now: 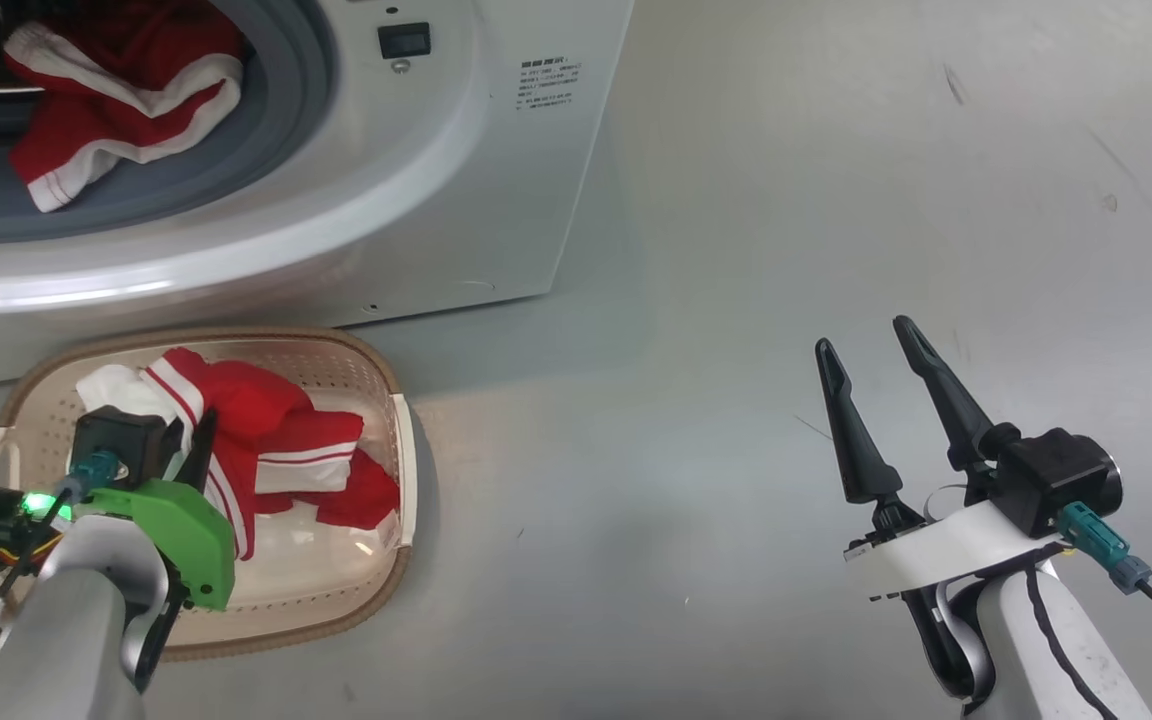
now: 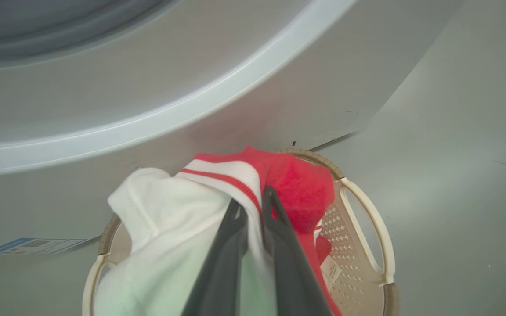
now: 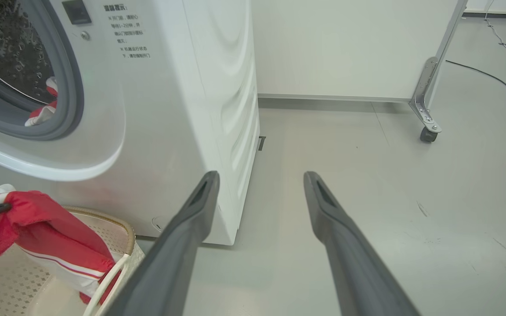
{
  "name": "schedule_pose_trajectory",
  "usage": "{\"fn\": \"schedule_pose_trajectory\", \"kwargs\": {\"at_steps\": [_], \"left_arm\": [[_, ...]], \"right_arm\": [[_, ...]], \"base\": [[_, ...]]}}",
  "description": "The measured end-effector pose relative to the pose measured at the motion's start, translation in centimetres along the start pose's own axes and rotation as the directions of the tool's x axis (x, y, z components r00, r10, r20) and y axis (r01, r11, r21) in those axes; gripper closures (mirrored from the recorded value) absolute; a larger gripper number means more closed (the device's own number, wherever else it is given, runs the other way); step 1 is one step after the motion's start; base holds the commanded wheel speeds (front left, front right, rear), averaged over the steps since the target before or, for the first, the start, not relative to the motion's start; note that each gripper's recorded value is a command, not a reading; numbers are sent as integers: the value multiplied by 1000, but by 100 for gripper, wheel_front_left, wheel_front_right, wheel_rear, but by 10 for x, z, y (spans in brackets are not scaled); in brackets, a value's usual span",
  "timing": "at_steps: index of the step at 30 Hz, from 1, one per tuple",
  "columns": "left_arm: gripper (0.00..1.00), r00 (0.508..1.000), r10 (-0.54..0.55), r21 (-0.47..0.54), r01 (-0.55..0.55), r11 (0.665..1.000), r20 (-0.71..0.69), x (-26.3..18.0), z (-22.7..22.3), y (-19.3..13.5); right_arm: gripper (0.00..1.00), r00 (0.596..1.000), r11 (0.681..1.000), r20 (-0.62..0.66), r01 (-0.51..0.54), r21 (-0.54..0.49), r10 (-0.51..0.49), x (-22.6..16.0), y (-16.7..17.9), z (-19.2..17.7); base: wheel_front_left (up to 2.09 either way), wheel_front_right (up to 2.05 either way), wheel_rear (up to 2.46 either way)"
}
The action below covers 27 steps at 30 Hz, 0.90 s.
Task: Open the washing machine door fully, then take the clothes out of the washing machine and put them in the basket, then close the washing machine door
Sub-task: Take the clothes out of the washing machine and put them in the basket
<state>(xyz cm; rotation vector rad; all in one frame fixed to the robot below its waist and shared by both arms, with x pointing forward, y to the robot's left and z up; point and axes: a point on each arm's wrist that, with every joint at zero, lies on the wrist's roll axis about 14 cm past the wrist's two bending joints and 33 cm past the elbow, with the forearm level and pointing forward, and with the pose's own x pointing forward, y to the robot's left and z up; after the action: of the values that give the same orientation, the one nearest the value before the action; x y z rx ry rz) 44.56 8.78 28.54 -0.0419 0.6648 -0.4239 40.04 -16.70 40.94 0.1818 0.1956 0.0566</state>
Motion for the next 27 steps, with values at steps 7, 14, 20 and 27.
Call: {"fn": "schedule_pose_trajectory", "kwargs": {"at_steps": [7,14,20,27], "left_arm": [[100,995,4,-54,-9,998,-95,20,-32,5],[100,989,-4,-76,-7,997,-149,31,-51,3],[100,977,16,-93,-37,995,-215,27,-72,9],[100,971,31,-105,-58,993,-239,25,-81,13]], "right_arm": [[0,998,999,-38,41,-13,-42,5,-15,-14],[0,996,997,-51,66,-29,-68,11,-25,-19],[0,997,998,-57,52,-37,-54,16,-22,-22],[0,997,998,-55,45,-39,-47,19,-21,-22]], "base": [[0,0,0],[0,0,0],[0,0,0],[0,0,0]]}}
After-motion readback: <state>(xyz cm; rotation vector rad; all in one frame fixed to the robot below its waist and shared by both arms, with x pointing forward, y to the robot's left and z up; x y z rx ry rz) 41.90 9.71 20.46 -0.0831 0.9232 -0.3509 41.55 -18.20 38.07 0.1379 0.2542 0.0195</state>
